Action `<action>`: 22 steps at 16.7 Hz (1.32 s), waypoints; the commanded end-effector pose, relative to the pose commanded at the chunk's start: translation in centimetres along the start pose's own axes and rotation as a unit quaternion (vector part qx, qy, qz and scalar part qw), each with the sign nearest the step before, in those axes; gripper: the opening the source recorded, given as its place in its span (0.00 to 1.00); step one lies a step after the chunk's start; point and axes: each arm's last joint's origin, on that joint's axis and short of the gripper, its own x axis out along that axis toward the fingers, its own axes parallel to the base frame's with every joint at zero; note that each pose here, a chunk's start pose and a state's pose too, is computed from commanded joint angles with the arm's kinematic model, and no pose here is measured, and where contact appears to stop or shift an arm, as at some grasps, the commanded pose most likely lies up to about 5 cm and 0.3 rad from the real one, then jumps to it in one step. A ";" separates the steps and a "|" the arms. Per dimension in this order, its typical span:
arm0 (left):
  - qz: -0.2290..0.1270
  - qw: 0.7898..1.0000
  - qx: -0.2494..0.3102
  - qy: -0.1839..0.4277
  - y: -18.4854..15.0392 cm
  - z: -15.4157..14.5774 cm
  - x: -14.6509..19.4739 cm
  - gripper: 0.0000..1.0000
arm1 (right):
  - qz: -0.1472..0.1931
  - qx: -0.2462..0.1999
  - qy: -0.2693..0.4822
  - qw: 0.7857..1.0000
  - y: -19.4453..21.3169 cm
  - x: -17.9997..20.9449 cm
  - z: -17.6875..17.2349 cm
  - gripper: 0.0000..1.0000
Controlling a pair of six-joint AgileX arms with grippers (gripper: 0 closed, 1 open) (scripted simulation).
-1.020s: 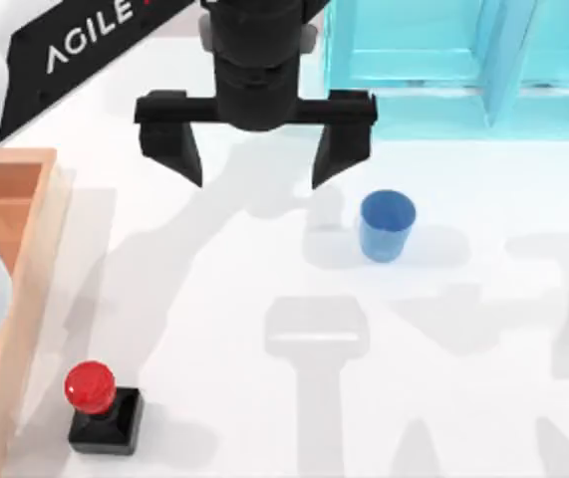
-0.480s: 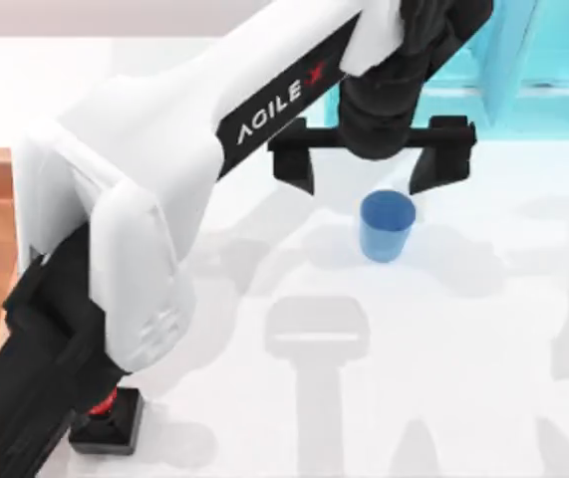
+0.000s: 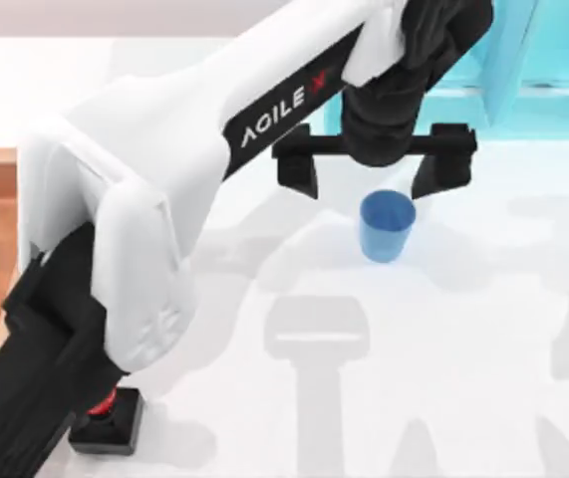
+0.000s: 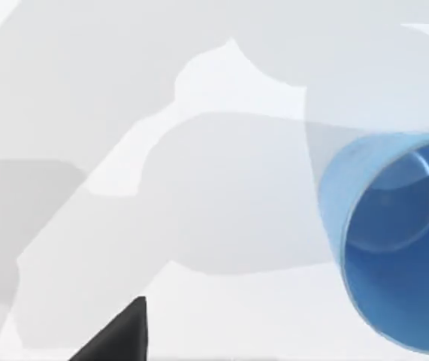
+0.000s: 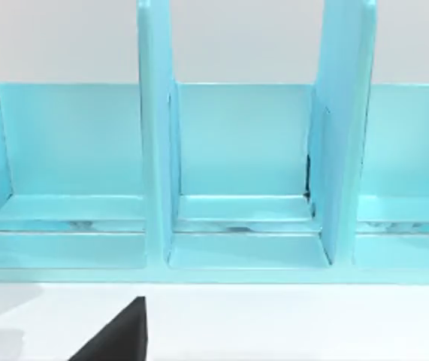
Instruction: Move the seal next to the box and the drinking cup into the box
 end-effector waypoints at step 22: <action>0.000 1.000 0.000 0.000 0.0 -0.2 6.5 0.25 | 0.000 0.000 0.000 1.000 0.0 0.0 0.0 1.00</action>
